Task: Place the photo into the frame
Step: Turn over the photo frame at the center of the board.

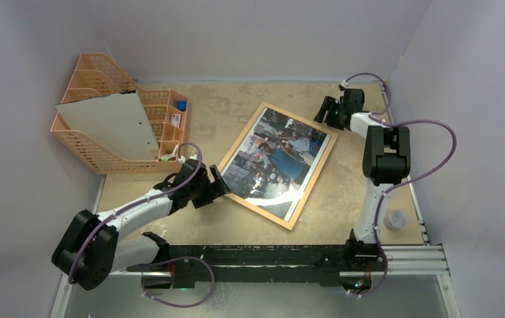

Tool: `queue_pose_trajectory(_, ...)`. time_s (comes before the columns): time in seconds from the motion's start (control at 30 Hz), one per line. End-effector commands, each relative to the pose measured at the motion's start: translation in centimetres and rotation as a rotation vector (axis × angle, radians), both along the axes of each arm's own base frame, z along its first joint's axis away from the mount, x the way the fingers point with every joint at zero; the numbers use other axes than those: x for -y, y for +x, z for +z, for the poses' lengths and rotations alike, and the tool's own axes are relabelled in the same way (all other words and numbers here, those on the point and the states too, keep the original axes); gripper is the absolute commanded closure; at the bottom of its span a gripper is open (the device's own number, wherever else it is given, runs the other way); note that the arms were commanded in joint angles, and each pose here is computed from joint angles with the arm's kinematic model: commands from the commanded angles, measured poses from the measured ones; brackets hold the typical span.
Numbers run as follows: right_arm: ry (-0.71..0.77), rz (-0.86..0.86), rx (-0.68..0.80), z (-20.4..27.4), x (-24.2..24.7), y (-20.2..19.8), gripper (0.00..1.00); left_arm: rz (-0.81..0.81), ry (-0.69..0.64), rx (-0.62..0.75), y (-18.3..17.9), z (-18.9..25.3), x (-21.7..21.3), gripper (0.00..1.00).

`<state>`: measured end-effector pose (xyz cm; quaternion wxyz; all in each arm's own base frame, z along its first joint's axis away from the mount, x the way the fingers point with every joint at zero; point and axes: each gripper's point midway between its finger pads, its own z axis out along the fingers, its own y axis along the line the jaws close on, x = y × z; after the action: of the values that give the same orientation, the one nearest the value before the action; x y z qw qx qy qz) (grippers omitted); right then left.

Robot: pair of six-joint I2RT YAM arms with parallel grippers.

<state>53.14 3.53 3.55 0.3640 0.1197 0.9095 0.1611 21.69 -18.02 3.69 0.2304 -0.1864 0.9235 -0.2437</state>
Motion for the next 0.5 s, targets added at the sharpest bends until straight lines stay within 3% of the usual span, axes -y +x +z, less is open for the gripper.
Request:
queue_pose_trajectory(0.0, 0.052, 0.134, -0.037, -0.3, -1.9, -1.7, 0.32, -0.011, -0.005, 0.054, 1.7, 0.3, 0.8, 0.18)
queue_pose_trajectory(0.2, 0.127, 0.157, -0.036, 0.1, -3.2, -5.0, 0.33, -0.026, 0.083, 0.108, 4.7, -0.3, 0.6, 0.17)
queue_pose_trajectory(0.47, 0.205, 0.143, -0.079, -0.2, -4.3, -11.1, 0.35, -0.018, 0.158, 0.212, 9.6, 2.0, 0.9, 0.17)
